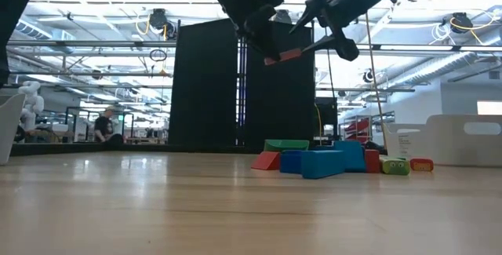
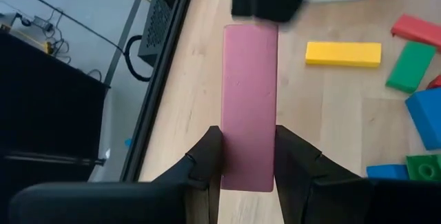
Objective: Sort blocks by size
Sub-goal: Put the pink block into the white bin
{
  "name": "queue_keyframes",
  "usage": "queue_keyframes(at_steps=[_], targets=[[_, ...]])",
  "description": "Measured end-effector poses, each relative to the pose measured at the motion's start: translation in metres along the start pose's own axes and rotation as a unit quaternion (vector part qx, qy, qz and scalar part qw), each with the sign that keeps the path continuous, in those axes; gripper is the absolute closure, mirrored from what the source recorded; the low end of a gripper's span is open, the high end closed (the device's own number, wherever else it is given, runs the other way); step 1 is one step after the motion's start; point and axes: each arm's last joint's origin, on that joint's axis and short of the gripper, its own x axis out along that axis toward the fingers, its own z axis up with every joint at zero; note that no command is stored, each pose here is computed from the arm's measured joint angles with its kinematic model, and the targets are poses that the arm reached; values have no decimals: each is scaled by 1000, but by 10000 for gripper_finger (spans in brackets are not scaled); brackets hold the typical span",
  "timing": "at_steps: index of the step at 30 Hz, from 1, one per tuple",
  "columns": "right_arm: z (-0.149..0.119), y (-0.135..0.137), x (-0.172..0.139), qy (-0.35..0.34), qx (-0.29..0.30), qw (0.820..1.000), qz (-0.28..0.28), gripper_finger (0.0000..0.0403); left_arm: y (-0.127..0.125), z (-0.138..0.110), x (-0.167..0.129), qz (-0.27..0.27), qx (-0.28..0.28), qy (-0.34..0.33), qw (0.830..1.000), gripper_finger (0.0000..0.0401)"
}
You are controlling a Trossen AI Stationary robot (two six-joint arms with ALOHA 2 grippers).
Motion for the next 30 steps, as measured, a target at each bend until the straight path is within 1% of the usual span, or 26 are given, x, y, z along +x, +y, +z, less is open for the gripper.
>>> queue_keyframes(at_steps=[5, 9, 22, 25, 28, 30], targets=[[8, -2, -10, -23, 2, 1000, 5, 188, -1, -1, 0, -1, 1, 5, 1000, 313], [9, -3, -11, -25, 3, 1000, 1, 188, 0, 0, 0, 0, 0, -1, 1000, 313], [4, -8, 9, -1, 2, 1000, -17, 188, -4, 7, -1, 4, -1, -29, 1000, 313], [3, -8, 12, 5, 0, 1000, -12, 189, -4, 7, -2, 5, -2, -32, 999, 313], [3, -7, 13, 9, -1, 1000, -6, 200, -4, 7, -2, 5, -2, -32, 999, 313], [3, -7, 13, 10, -2, 1000, -6, 222, -4, 8, -2, 5, -2, -36, 999, 313]])
